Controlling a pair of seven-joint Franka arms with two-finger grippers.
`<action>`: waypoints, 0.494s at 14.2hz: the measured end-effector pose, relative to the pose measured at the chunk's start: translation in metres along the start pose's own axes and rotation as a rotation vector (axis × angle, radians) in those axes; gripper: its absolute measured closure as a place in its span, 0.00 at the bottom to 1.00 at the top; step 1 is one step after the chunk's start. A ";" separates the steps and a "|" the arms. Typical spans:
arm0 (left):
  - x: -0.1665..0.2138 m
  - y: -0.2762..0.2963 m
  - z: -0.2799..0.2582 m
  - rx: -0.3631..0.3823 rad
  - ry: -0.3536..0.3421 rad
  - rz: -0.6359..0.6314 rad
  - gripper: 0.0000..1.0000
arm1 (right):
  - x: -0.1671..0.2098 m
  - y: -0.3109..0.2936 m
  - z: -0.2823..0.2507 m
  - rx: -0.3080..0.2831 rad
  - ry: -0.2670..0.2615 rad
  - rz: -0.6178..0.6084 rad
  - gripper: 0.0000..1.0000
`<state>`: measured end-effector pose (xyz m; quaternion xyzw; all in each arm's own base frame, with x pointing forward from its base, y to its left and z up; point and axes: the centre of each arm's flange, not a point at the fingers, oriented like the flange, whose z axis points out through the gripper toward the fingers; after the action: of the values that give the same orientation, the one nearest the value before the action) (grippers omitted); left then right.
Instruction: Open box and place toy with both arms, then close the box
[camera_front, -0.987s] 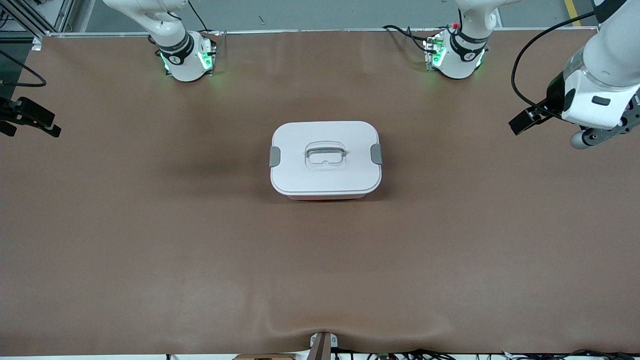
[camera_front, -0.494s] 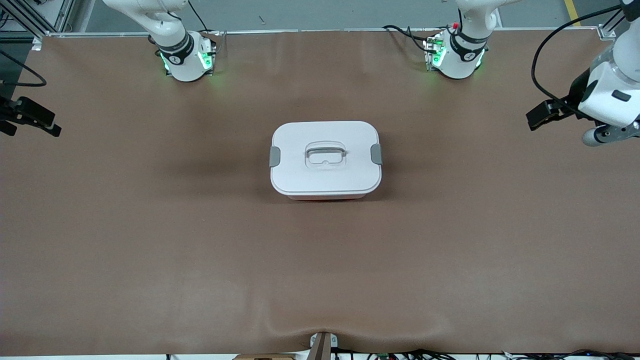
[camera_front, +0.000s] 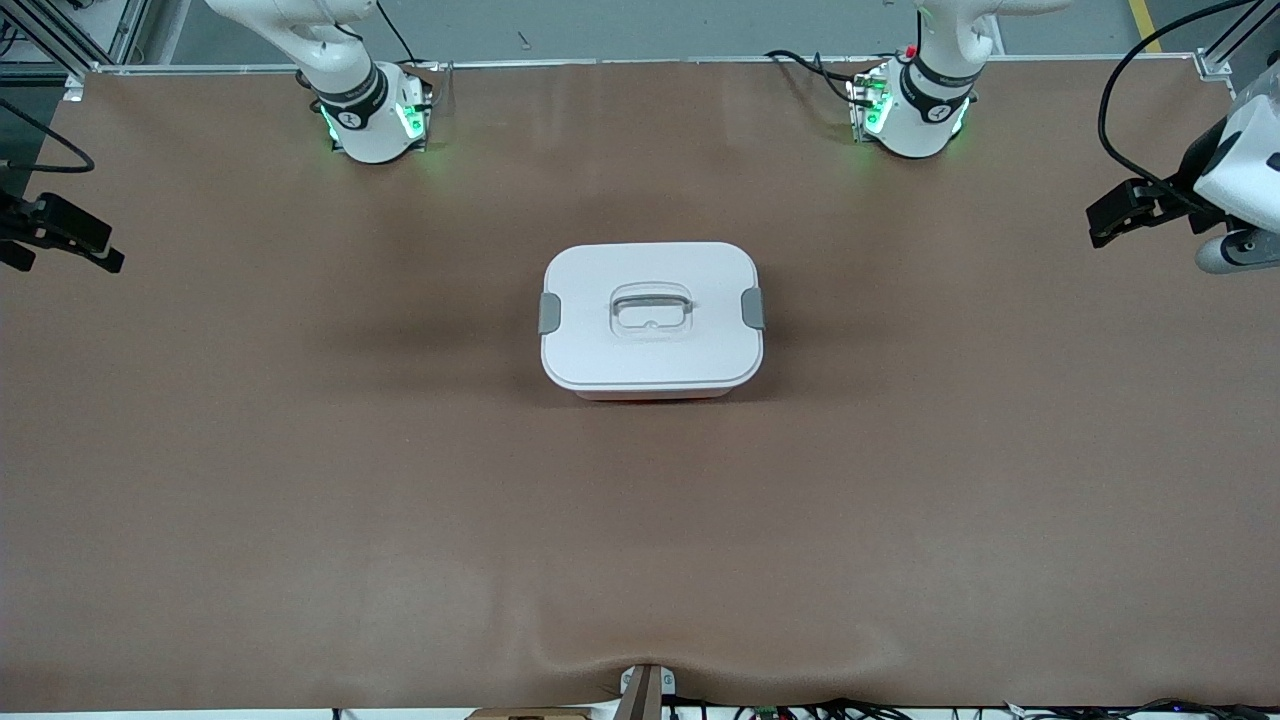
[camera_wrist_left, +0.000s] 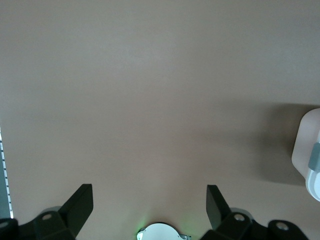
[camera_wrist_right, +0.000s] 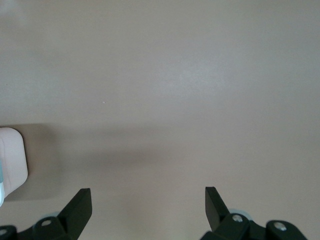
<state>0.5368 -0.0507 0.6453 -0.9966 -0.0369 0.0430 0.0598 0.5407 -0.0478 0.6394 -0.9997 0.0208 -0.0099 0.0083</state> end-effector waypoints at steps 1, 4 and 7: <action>-0.001 -0.002 -0.001 -0.009 0.001 0.000 0.00 | 0.000 0.000 -0.001 0.000 0.002 -0.001 0.00; -0.007 -0.005 -0.005 -0.025 0.025 0.019 0.00 | 0.000 -0.004 -0.003 0.001 0.004 -0.007 0.00; -0.020 -0.005 -0.006 -0.045 0.059 0.034 0.00 | 0.000 -0.005 -0.003 0.001 0.002 -0.010 0.00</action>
<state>0.5168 -0.0482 0.6532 -0.9990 -0.0191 0.0136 0.0377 0.5406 -0.0424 0.6430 -0.9998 0.0159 -0.0111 0.0085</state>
